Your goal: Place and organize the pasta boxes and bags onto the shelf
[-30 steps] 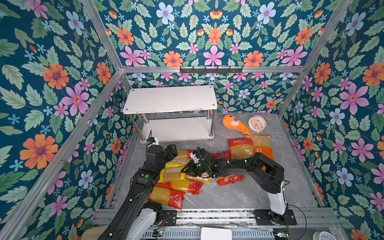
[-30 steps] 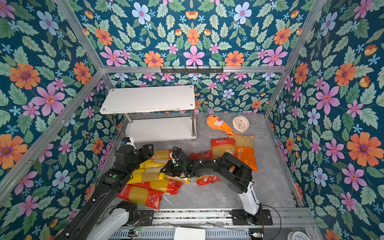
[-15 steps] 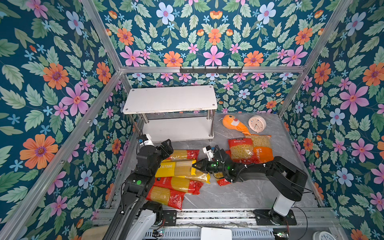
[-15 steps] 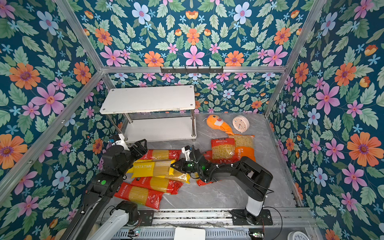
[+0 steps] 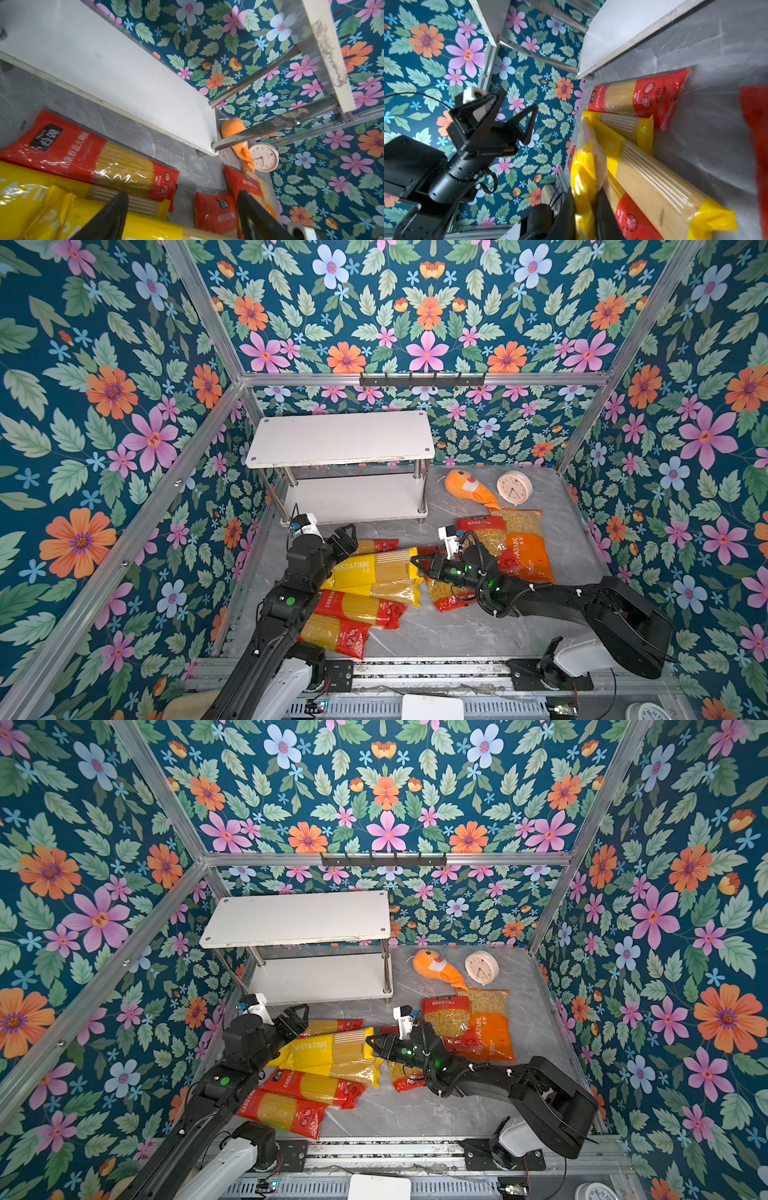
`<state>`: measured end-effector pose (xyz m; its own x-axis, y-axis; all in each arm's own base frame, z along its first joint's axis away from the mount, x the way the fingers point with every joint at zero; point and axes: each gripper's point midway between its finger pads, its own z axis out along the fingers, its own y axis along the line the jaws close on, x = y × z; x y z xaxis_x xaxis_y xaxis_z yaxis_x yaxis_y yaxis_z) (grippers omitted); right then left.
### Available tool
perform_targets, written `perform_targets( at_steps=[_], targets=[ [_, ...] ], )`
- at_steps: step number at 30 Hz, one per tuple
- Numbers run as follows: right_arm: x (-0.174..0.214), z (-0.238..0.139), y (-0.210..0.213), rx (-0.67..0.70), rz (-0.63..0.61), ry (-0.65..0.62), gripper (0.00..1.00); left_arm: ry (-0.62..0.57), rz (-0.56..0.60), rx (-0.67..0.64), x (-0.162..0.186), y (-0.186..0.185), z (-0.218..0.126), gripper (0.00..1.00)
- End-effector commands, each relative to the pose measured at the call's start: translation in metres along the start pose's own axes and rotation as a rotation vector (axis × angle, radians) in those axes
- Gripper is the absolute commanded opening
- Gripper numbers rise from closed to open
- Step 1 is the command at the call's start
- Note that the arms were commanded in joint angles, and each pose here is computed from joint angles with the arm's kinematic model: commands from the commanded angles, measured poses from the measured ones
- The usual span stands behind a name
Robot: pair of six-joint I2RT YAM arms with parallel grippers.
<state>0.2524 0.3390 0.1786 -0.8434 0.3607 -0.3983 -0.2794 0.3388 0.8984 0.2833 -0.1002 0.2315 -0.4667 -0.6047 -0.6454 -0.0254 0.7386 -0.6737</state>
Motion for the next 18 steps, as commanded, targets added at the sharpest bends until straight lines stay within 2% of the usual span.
perform_targets(
  at_steps=[1,5,10,18],
  targets=[
    [-0.037,-0.011,0.031,-0.105,0.002,-0.162,0.02,-0.050,-0.033,0.059,-0.005,-0.018,0.002,0.84],
    [-0.031,-0.005,0.027,-0.060,0.009,-0.117,0.02,-0.019,-0.085,0.110,0.019,-0.023,0.009,0.84],
    [-0.028,-0.010,-0.002,-0.021,0.125,-0.161,0.01,0.062,-0.113,0.158,0.056,-0.031,0.015,0.84],
    [0.025,0.001,-0.036,0.059,0.200,0.090,0.16,0.076,0.011,0.085,0.076,-0.008,0.029,0.82]
  ],
)
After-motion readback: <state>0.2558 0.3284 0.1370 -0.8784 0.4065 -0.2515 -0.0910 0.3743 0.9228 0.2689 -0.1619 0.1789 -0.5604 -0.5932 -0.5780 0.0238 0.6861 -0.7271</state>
